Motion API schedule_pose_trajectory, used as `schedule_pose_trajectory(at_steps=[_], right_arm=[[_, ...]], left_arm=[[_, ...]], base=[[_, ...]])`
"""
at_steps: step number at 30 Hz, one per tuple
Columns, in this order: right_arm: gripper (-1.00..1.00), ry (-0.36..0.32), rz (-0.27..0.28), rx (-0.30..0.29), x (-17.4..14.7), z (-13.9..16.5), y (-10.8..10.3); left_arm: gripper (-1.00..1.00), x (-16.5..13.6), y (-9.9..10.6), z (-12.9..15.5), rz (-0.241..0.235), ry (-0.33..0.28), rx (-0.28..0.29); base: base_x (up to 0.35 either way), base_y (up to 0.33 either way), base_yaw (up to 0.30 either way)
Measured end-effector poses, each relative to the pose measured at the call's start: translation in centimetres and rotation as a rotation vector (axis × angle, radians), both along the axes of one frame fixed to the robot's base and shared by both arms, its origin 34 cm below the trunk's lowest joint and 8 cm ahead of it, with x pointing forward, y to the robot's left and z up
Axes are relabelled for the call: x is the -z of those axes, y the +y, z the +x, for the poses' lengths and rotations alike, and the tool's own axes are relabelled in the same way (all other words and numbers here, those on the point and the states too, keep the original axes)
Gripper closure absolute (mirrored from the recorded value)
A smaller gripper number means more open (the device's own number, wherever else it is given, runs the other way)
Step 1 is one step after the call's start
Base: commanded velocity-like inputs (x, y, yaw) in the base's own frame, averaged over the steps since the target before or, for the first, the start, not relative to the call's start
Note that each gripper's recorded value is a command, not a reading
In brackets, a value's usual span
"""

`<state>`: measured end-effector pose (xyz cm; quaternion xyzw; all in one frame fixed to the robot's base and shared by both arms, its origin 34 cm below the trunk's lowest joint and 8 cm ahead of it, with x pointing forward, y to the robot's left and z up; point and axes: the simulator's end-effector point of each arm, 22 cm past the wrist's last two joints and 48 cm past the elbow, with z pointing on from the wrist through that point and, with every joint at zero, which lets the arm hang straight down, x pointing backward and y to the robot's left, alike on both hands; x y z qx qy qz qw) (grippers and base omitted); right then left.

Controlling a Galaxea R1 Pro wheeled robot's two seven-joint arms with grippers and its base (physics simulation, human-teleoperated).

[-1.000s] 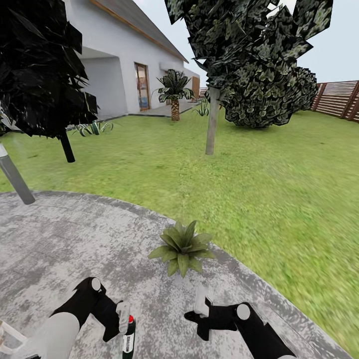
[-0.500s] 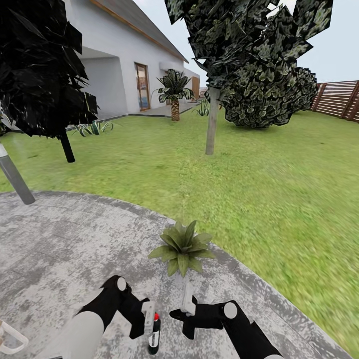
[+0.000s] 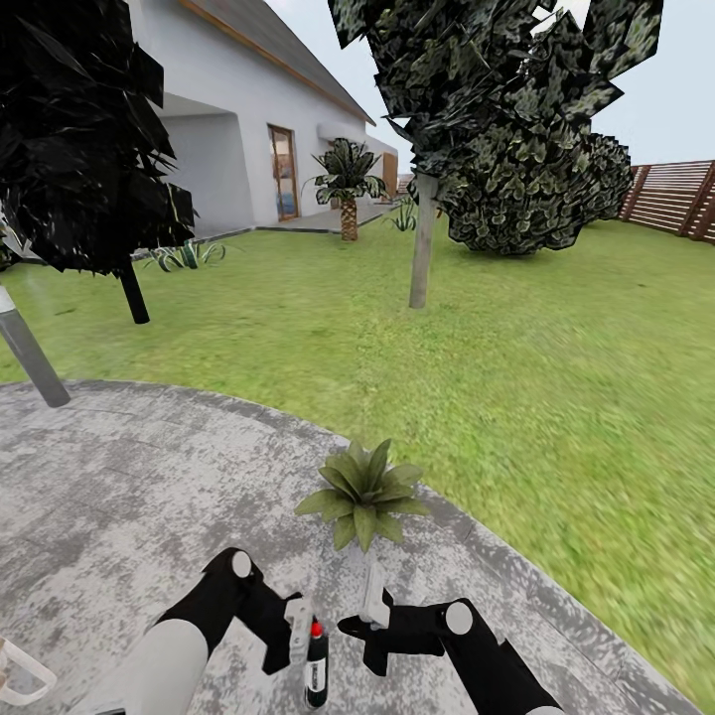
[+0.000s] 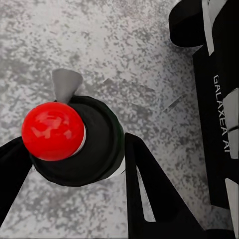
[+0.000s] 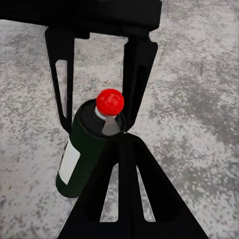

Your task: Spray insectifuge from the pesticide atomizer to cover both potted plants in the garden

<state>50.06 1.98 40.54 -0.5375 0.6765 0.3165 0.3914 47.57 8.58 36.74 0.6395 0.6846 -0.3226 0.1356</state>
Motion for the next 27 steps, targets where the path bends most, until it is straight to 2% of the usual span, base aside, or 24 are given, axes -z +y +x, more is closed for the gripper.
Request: schedule_pose_trajectory(at_steps=[4,27], right_arm=[[1.00,-0.001,0.000,0.000,0.0,0.0,0.0],[1.00,-0.001,-0.001,0.002,0.0,0.1,-0.1]], left_arm=[[1.00,-0.4,-0.7,0.1,-0.028,0.001,-0.014],[1.00,-0.7,-2.3,-0.3,-0.056,0.010,-0.007]], base=[[0.000,0.000,0.000],[0.000,0.000,0.000]])
